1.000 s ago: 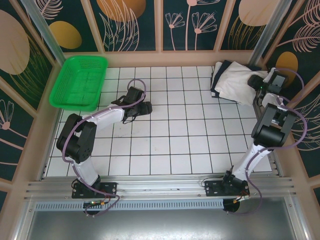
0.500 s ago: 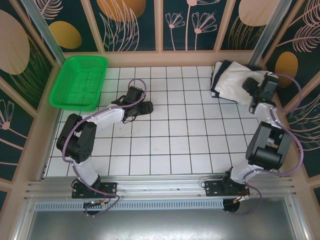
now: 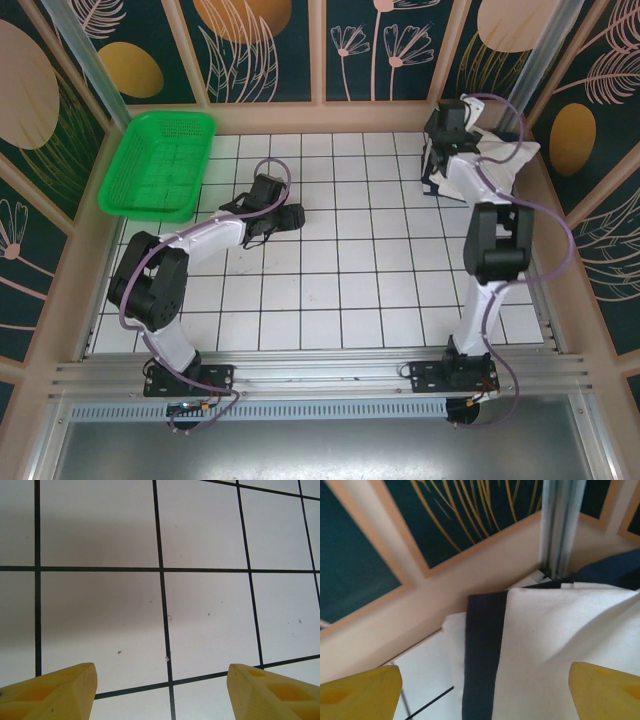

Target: Fold and stack the t-shirts

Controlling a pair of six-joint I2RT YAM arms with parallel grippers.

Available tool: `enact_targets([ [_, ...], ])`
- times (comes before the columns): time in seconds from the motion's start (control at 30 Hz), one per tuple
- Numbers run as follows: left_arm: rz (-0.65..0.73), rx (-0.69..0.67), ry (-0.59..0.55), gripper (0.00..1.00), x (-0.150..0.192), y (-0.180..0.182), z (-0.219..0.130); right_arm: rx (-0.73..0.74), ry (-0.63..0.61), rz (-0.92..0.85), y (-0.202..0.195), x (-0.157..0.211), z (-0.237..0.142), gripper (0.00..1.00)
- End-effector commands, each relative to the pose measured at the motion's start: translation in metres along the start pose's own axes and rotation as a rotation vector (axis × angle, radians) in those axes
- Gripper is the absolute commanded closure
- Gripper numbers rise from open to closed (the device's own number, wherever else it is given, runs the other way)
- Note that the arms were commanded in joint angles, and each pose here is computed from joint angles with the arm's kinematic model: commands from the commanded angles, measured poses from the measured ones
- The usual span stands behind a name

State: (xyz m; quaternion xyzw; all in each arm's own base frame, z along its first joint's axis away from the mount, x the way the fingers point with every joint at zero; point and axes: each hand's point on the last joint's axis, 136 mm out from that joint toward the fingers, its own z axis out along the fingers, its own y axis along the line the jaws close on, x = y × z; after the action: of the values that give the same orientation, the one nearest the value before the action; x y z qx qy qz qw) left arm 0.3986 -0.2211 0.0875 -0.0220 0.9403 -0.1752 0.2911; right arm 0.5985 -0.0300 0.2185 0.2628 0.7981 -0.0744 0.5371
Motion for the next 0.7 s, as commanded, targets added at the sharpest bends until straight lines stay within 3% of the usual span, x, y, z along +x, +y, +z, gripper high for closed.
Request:
enact_targets([
  [0.0,0.018,-0.029,-0.012,0.30,-0.001,0.008,-0.006,0.236,0.027,-0.048,-0.021,0.009,0.021,0.14],
  [0.17,0.021,-0.019,-0.022,0.30,-0.002,0.006,-0.013,0.360,0.057,-0.117,-0.027,0.012,0.060,0.13],
  [0.37,0.029,-0.039,-0.008,0.30,0.000,0.010,-0.011,0.319,0.082,-0.189,-0.023,0.024,0.081,0.16],
  [0.47,0.023,-0.030,-0.008,0.31,-0.001,0.008,-0.011,0.299,0.096,-0.223,-0.022,0.030,0.086,0.25],
  [0.67,0.027,-0.041,-0.004,0.32,-0.002,0.009,-0.012,0.220,0.119,-0.281,-0.008,0.038,0.089,0.58],
])
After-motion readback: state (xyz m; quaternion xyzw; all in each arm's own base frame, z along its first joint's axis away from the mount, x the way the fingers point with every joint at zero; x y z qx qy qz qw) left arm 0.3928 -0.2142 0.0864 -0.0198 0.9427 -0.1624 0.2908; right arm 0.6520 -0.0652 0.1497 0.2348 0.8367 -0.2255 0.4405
